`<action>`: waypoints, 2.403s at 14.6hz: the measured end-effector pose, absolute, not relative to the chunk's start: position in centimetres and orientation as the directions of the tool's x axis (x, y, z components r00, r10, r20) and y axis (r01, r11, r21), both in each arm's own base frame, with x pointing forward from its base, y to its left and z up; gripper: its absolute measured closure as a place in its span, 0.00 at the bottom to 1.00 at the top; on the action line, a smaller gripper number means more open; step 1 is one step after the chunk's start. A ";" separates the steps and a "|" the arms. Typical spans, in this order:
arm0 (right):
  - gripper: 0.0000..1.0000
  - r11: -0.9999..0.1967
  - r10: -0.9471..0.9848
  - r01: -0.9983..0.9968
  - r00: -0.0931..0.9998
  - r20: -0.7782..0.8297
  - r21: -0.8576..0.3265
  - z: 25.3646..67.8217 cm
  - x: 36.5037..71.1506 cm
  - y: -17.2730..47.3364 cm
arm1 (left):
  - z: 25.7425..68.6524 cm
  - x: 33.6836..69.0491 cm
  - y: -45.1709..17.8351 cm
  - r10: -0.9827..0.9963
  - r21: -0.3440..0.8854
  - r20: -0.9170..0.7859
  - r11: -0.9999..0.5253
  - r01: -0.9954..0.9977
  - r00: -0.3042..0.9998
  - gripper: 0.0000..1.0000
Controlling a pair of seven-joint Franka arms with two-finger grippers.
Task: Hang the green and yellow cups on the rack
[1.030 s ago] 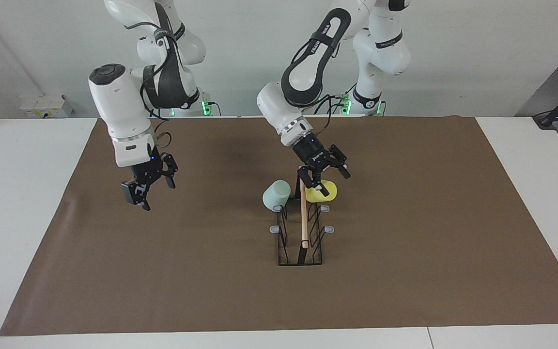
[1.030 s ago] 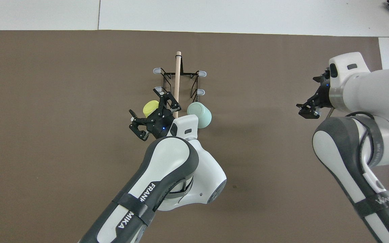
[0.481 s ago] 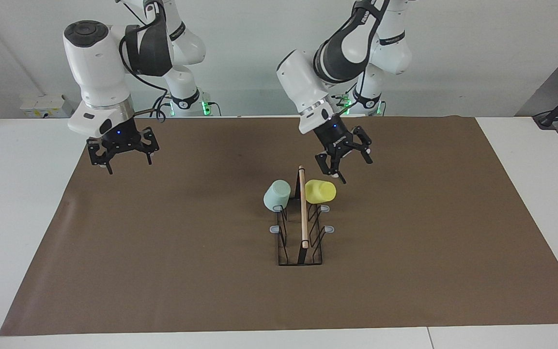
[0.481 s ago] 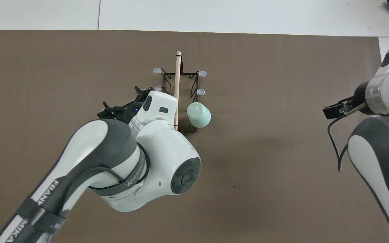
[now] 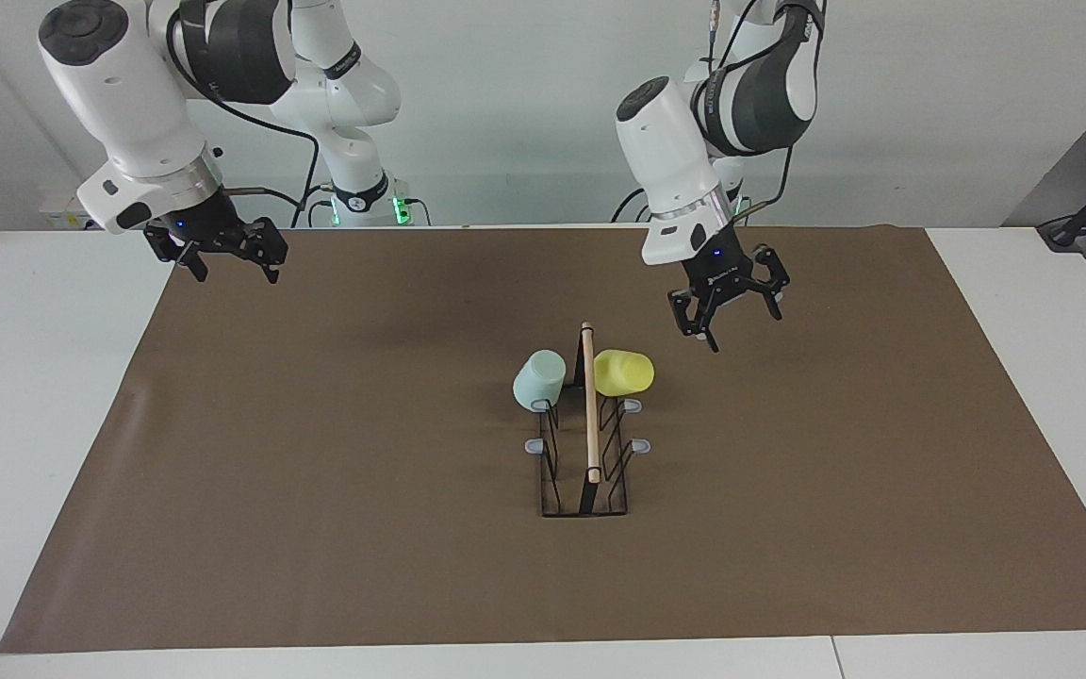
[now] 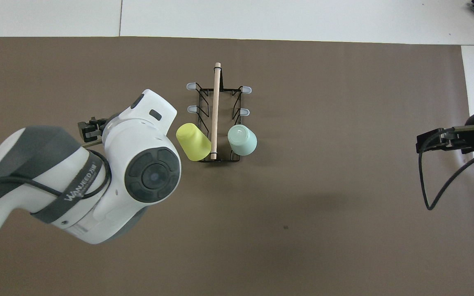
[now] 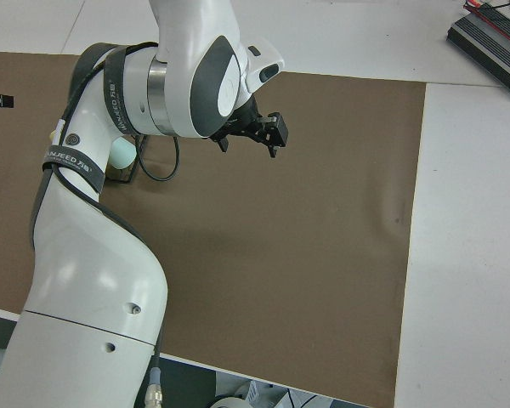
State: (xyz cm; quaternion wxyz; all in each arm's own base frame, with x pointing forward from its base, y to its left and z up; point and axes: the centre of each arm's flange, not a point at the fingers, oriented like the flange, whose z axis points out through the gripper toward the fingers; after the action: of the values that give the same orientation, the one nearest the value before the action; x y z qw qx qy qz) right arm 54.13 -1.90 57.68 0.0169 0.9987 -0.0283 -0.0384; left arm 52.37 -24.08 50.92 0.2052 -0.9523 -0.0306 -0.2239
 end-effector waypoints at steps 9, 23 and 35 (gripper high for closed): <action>0.00 -0.998 -0.056 -0.054 0.994 -0.095 0.026 60.3 53.9 -1.5 | 54.2 55.4 -5.2 -0.156 -0.104 0.183 -0.985 -0.139 0.971 0.00; 0.00 -0.999 -0.045 -0.042 0.993 -0.107 0.025 59.7 54.2 -0.9 | 60.2 55.1 0.8 -0.203 0.013 0.097 -0.979 -0.205 0.974 0.00; 0.00 -0.999 -0.044 -0.042 0.995 -0.091 0.025 59.8 54.4 -0.9 | 64.8 53.9 -1.9 -0.249 0.017 0.016 -0.968 -0.249 0.968 0.00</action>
State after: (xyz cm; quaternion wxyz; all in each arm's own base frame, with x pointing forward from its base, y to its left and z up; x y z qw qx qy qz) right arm 54.35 -0.89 59.81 0.0114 0.9987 -0.0215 -0.0457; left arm 53.95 -1.93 64.76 -0.0092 -0.9920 0.1253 -0.0067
